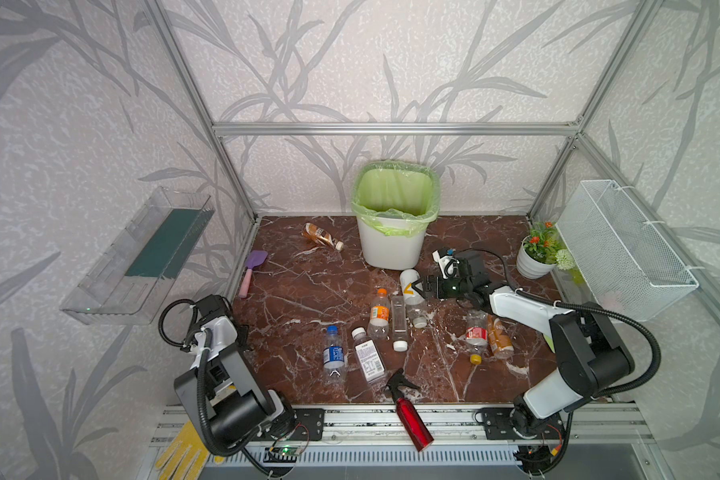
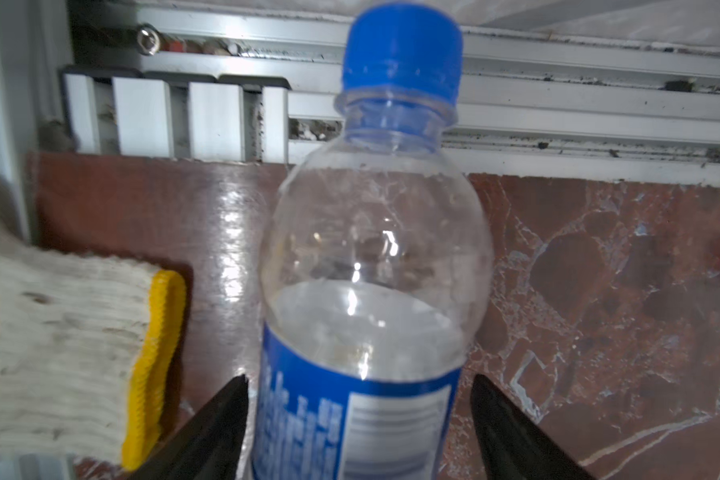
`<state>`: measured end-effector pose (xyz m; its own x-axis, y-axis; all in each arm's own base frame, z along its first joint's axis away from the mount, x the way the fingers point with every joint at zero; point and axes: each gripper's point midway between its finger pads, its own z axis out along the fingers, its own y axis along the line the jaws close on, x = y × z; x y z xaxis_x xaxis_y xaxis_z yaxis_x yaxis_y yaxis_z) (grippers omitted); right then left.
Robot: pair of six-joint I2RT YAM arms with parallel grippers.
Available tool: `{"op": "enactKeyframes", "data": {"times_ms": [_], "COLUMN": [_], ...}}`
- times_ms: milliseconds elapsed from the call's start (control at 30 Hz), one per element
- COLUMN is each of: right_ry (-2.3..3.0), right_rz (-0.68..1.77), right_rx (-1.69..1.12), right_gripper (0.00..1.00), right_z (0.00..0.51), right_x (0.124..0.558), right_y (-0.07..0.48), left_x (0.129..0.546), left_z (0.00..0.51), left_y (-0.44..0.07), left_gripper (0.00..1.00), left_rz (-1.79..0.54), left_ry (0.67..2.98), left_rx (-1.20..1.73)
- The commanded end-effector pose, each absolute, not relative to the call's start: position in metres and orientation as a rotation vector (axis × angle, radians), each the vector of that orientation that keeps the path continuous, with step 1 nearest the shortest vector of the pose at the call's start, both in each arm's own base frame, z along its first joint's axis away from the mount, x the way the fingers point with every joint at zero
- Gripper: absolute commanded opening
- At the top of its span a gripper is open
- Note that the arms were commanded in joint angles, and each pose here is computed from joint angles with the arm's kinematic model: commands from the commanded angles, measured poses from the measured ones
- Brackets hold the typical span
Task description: Throw the plastic bottles in the bin
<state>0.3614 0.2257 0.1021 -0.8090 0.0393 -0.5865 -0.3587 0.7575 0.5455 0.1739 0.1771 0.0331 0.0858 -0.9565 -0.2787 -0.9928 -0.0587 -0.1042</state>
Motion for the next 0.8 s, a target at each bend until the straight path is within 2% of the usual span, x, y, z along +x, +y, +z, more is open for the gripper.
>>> {"op": "enactKeyframes", "data": {"times_ms": [0, 400, 767], "right_ry": [2.363, 2.363, 2.37], "right_rz": [0.887, 0.83, 0.739], "right_rx": [-0.223, -0.206, -0.197], "right_gripper": [0.98, 0.98, 0.98], "right_z": [0.098, 0.1, 0.099], "right_x": [0.362, 0.359, 0.36], "right_y": [0.225, 0.216, 0.203], "left_x": [0.193, 0.231, 0.286], "left_z": [0.04, 0.049, 0.094], "left_y": [0.185, 0.162, 0.112], "left_gripper": [0.78, 0.63, 0.57], "left_rz": [0.146, 0.196, 0.029], "left_ry": [1.917, 2.068, 2.197], "left_rx": [-2.051, -1.784, -1.27]}}
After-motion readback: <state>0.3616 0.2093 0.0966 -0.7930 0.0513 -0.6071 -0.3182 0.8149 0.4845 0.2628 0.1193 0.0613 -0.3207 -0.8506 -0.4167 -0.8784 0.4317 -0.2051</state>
